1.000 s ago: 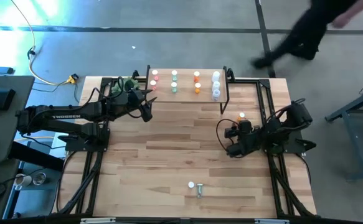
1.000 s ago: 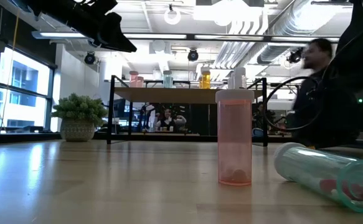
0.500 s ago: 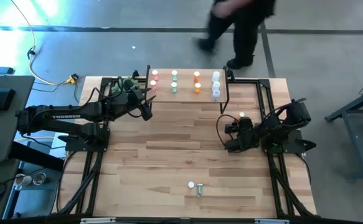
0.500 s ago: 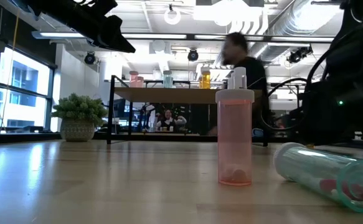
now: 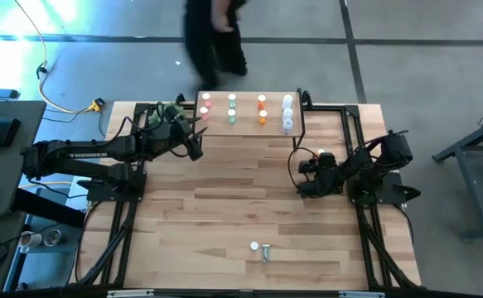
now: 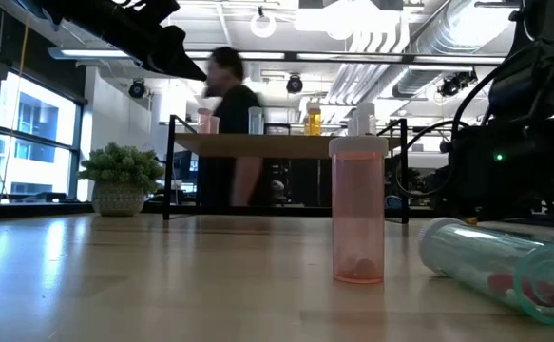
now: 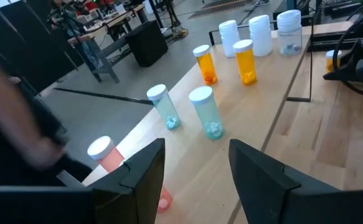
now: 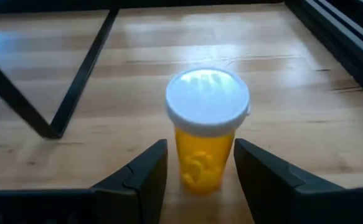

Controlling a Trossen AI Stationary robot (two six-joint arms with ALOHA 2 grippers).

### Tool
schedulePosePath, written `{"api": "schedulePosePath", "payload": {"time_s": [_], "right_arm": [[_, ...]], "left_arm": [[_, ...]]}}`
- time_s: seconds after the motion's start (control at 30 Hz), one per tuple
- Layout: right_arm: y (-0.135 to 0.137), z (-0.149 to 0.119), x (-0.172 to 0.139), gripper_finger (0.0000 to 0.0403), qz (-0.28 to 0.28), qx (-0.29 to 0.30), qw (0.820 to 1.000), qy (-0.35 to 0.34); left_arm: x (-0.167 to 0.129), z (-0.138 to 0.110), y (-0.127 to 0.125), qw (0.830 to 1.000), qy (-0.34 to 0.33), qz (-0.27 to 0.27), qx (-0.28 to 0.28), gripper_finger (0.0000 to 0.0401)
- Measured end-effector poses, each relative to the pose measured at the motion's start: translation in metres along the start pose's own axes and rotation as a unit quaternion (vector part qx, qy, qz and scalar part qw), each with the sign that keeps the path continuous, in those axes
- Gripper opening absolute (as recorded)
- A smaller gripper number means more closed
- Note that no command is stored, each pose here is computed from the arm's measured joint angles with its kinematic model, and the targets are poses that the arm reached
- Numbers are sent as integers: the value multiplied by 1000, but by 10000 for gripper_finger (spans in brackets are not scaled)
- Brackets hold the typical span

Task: Pick and place medicine bottles onto shelf by color
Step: Put the orange pill bottle on the shelf aligned with the other orange pill bottles

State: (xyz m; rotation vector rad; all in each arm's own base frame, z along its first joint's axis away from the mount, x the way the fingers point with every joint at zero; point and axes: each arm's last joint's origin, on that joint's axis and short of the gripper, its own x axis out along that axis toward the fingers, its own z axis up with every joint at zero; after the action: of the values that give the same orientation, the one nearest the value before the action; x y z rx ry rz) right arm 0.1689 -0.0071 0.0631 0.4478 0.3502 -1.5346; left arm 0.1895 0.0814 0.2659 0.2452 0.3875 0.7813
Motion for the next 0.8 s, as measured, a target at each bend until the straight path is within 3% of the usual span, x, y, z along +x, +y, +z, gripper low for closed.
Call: {"api": "schedulePosePath", "payload": {"time_s": [0.17,0.5,0.8], "right_arm": [[0,1,1,165,-3,3,1000,-5],[1,1,1,91,-1,-2,1000,-11],[1,1,1,83,2,-1,1000,-8]], "left_arm": [[0,0,0,1000,1,0,1,170],[0,-1,0,1000,3,0,2,170],[0,-1,1,1000,6,11,2,170]]}}
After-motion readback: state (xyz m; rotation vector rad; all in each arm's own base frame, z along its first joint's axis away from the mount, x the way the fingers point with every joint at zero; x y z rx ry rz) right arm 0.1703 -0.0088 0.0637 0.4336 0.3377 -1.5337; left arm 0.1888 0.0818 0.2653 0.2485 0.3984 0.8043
